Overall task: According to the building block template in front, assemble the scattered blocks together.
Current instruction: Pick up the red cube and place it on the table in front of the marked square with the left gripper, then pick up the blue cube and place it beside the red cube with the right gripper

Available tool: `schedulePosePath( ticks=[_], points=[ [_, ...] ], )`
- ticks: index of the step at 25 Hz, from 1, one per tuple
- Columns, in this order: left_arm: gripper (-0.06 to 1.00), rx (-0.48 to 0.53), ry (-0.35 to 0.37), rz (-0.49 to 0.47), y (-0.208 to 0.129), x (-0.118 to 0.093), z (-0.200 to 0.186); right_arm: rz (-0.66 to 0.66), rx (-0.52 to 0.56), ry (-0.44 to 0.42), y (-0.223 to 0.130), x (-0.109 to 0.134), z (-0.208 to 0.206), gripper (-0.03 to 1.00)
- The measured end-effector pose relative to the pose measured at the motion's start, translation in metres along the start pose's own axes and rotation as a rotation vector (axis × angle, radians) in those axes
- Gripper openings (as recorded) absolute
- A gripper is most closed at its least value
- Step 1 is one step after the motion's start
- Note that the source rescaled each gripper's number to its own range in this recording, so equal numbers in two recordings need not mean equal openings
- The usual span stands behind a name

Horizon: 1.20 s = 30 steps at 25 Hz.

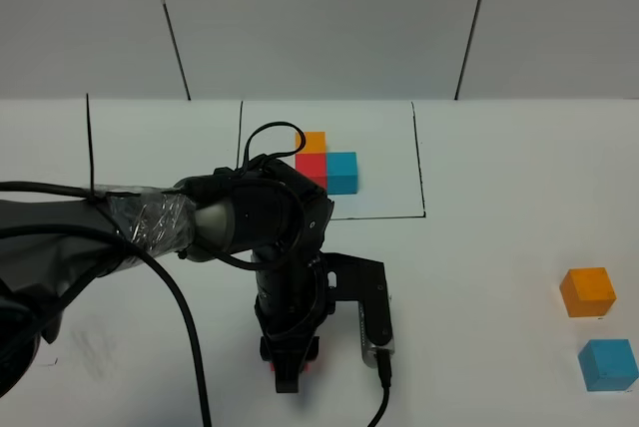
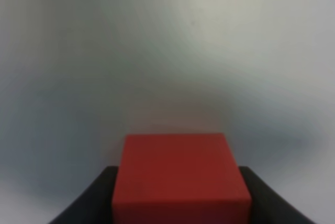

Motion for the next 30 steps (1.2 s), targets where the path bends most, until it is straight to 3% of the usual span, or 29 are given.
schedulePosePath(
  ticks=[5,7,9,12,15,20,22,25,30],
  points=[
    [0.75,0.038,-0.026,-0.049,-0.004,-0.003,0.0,0.0,0.0,0.0,0.0,0.0,0.0,0.67],
    [0.92,0.031,0.011,-0.07,-0.002,0.005,-0.018,0.0,0.0,0.0,0.0,0.0,0.0,0.67],
    [0.99,-0.007,0.082,-0.105,0.003,0.016,-0.052,0.0,0.0,0.0,0.0,0.0,0.0,0.67],
    [1.0,-0.077,0.215,-0.196,0.003,0.03,-0.118,0.0,0.0,0.0,0.0,0.0,0.0,0.67],
    [0.94,-0.106,0.356,-0.429,-0.027,0.042,-0.179,0.0,0.0,0.0,0.0,0.0,0.0,0.67],
    [0.84,-0.121,0.562,-1.055,-0.144,0.075,-0.24,0.0,0.0,0.0,0.0,0.0,0.0,0.67],
    [0.82,-0.126,0.599,-1.263,-0.203,0.079,-0.252,0.0,0.0,0.0,0.0,0.0,0.0,0.67],
    [0.81,-0.125,0.596,-1.489,-0.279,0.059,-0.261,0.0,0.0,0.0,0.0,0.0,0.0,0.67],
    [0.78,-0.144,0.553,-1.692,-0.355,-0.014,-0.265,0.0,0.0,0.0,0.0,0.0,0.0,0.67]
  ],
)
Point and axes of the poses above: a point on each arm's last joint axis where the gripper is mounted, z pointing out along that axis toward the gripper, x along the wrist's bending axis when the last joint is at zero, y = z × x, the point moved 7 cm from there along z, pointing out along that axis toward the gripper, and after that the axes turned 1 degree about -z, right-handed, at the moved point
